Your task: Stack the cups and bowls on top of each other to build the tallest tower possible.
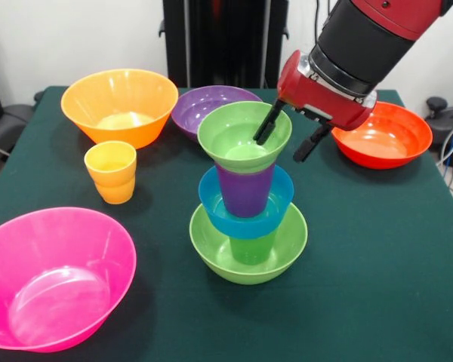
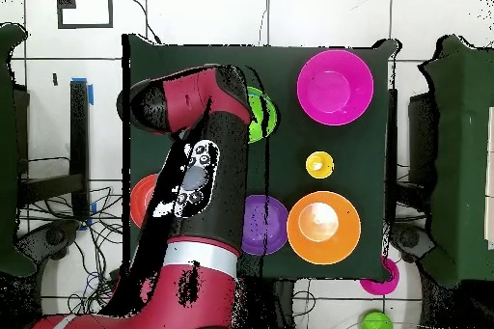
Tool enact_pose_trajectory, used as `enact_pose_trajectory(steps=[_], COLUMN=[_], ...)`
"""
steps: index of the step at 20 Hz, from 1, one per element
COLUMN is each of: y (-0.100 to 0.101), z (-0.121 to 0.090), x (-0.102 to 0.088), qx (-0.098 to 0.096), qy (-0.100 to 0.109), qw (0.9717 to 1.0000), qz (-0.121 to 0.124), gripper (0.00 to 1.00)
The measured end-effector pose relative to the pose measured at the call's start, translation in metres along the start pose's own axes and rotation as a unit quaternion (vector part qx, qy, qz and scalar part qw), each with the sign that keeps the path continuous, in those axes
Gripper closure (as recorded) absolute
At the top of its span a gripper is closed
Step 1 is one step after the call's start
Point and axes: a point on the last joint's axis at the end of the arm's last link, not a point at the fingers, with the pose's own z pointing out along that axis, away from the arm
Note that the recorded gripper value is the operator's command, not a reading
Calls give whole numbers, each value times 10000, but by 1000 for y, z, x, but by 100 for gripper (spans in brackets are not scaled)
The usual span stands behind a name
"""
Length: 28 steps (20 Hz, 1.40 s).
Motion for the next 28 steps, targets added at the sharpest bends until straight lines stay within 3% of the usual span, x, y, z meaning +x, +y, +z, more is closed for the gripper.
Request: enact_pose_trajectory(steps=[9, 19, 24, 27, 28], y=[-6, -33, -47, -54, -63], z=[-9, -79, -112, -125, -136], x=[5, 2, -1, -6, -11], qx=[-18, -238, -414, -555, -746], qy=[11, -50, 38, 10, -25], qw=[10000, 9992, 9979, 9967, 9947], qz=[30, 317, 491, 589, 708], gripper=[0, 0, 0, 0, 0])
